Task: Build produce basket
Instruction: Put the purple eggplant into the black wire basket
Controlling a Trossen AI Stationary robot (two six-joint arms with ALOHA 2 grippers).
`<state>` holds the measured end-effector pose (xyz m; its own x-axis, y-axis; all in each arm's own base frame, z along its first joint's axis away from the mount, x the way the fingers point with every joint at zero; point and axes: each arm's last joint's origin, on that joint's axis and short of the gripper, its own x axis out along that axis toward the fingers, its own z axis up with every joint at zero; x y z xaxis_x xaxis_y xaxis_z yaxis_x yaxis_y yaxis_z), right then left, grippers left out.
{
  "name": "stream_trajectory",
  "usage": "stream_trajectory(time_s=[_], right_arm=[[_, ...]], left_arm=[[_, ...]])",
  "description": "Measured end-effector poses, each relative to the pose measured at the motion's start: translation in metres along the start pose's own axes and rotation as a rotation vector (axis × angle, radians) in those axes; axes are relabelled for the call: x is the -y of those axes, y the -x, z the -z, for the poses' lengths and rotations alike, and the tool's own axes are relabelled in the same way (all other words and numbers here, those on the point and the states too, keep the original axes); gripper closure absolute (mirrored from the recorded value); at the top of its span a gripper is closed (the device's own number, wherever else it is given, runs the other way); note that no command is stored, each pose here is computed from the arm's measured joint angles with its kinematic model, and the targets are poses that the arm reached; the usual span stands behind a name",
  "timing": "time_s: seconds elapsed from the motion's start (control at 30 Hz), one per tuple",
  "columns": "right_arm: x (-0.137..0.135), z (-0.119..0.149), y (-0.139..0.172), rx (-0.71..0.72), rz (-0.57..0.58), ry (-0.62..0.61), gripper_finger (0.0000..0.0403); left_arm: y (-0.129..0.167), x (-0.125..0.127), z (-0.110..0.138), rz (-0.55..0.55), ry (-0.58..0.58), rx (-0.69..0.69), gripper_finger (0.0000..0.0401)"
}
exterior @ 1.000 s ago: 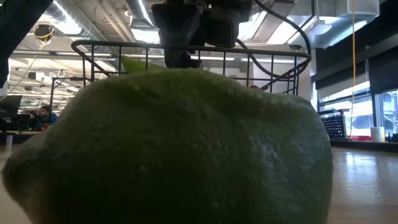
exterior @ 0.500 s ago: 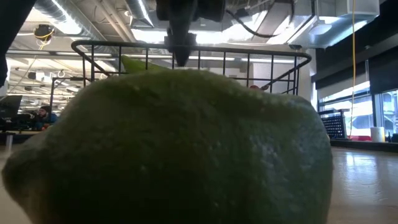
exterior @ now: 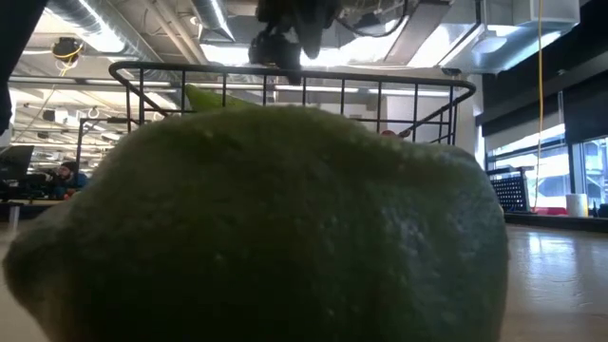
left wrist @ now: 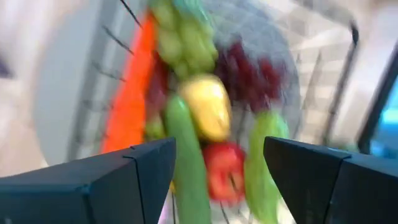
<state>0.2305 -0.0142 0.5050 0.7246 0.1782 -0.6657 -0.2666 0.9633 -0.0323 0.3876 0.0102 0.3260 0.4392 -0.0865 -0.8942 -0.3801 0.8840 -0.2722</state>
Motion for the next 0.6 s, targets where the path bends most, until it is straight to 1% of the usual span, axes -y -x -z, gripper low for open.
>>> stream_trajectory(time_s=[0.13,0.27,0.33,0.47,0.57,0.6], right_arm=[[0.001,-0.002,0.0,0.019,0.006,0.01,0.0319],[0.005,-0.004,0.001,0.046,0.043,0.02,0.0319],[0.008,-0.004,0.001,0.041,0.1,-0.003,0.0319],[0.019,-0.006,0.001,0.036,0.259,-0.03,0.0319],[0.029,-0.008,-0.005,0.023,0.367,-0.082,0.0319],[0.032,-0.008,-0.007,0.014,0.395,-0.093,0.0319]], left_arm=[[0.002,-0.022,-0.01,-0.089,0.122,0.048,0.017],[0.0,-0.05,-0.021,-0.183,0.188,0.085,0.017],[0.004,-0.065,-0.028,-0.219,0.22,0.122,0.017],[0.011,-0.1,-0.04,-0.268,0.266,0.175,0.017],[0.004,-0.125,-0.05,-0.286,0.309,0.201,0.017],[0.0,-0.134,-0.052,-0.286,0.312,0.183,0.017]])
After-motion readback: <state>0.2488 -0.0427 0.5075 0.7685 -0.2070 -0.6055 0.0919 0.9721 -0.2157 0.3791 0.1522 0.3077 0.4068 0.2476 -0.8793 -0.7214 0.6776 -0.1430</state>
